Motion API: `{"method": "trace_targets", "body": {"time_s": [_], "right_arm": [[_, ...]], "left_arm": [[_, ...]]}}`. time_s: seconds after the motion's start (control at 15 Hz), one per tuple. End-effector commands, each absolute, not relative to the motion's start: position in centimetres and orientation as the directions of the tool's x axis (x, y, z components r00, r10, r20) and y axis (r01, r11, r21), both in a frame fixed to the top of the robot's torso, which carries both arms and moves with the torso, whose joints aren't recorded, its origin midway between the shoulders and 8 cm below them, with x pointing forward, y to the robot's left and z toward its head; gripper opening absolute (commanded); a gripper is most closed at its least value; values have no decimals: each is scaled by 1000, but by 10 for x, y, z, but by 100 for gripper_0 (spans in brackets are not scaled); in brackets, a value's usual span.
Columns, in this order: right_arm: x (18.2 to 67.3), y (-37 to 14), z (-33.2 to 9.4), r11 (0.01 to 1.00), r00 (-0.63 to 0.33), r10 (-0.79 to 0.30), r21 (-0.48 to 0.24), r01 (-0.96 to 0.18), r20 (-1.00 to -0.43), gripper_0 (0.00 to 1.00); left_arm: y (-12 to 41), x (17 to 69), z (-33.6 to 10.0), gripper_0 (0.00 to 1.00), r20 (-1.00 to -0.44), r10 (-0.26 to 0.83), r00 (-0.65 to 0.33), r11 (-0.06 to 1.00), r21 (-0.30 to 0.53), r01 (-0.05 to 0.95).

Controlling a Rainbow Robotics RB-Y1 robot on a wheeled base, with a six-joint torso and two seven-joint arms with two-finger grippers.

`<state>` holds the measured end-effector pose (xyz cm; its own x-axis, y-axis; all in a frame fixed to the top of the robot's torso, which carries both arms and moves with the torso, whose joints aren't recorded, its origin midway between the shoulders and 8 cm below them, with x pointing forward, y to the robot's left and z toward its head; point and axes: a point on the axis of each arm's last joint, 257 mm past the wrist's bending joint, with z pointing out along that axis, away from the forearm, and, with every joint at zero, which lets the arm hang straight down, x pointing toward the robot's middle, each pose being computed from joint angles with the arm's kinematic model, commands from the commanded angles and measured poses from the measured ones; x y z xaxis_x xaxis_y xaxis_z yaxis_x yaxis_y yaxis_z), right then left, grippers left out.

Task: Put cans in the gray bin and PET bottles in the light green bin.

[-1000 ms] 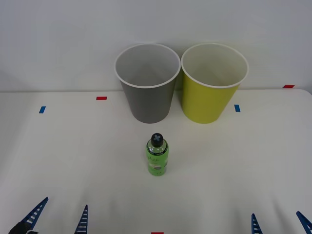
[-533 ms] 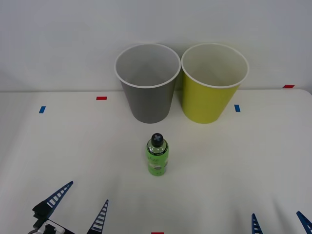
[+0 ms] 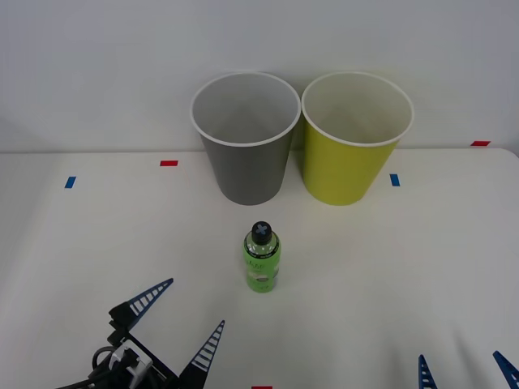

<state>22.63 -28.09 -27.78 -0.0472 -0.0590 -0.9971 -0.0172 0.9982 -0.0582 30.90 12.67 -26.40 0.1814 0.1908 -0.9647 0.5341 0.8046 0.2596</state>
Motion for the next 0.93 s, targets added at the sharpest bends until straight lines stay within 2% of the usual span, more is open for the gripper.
{"method": "trace_targets", "body": {"time_s": [0.07,0.73,0.93], "right_arm": [[226,-281,-278,998,-47,-59,-58,-17,-997,100],[226,-281,-278,998,-47,-59,-58,-17,-997,100],[226,-281,-278,998,-47,-59,-58,-17,-997,100]], "left_arm": [[109,318,-272,100,-966,189,176,778,257,574],[75,367,-258,100,-966,193,173,771,258,582],[57,373,-250,100,-974,153,166,780,223,585]]}}
